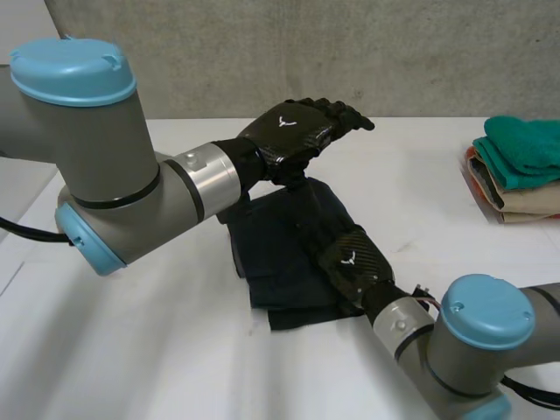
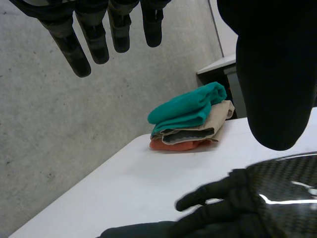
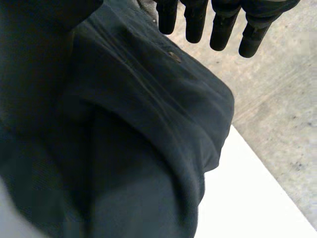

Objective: Fold the laundry.

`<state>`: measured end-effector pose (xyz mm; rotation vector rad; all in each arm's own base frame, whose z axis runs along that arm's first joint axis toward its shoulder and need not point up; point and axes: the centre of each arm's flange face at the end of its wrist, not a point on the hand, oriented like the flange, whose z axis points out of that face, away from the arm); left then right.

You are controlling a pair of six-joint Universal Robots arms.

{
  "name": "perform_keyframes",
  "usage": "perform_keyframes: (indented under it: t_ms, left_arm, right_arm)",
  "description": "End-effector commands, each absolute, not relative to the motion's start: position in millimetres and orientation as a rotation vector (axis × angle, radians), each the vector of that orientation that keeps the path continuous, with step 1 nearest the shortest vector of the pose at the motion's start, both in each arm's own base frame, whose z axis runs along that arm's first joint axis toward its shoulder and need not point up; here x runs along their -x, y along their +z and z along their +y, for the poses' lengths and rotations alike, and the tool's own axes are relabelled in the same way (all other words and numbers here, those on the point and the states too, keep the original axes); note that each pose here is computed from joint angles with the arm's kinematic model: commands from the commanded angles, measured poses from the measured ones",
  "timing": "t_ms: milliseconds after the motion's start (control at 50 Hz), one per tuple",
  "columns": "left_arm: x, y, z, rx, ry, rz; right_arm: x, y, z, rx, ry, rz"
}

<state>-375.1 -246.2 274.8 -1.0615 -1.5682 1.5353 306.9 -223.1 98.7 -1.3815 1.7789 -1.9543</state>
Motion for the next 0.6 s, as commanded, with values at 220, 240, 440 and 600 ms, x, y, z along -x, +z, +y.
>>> perform_keyframes:
  t_ms: [220, 240, 440, 600]
  left_arm:
    - [373, 271, -249, 1.054, 1.535, -1.588]
    - [373, 271, -249, 1.053, 1.536, -1.589]
    - [369, 278, -252, 1.045, 1.567, -1.58]
    - [357, 321, -250, 1.014, 1.7, -1.479]
  right_arm:
    - [-343, 106, -265, 1.335, -2.087, 1.63]
    - [-345, 106, -268, 1.332, -2.093, 1.624]
    - [-360, 158, -300, 1.112, -2.184, 1.515]
    - [-333, 224, -346, 0.882, -2.341, 1.457]
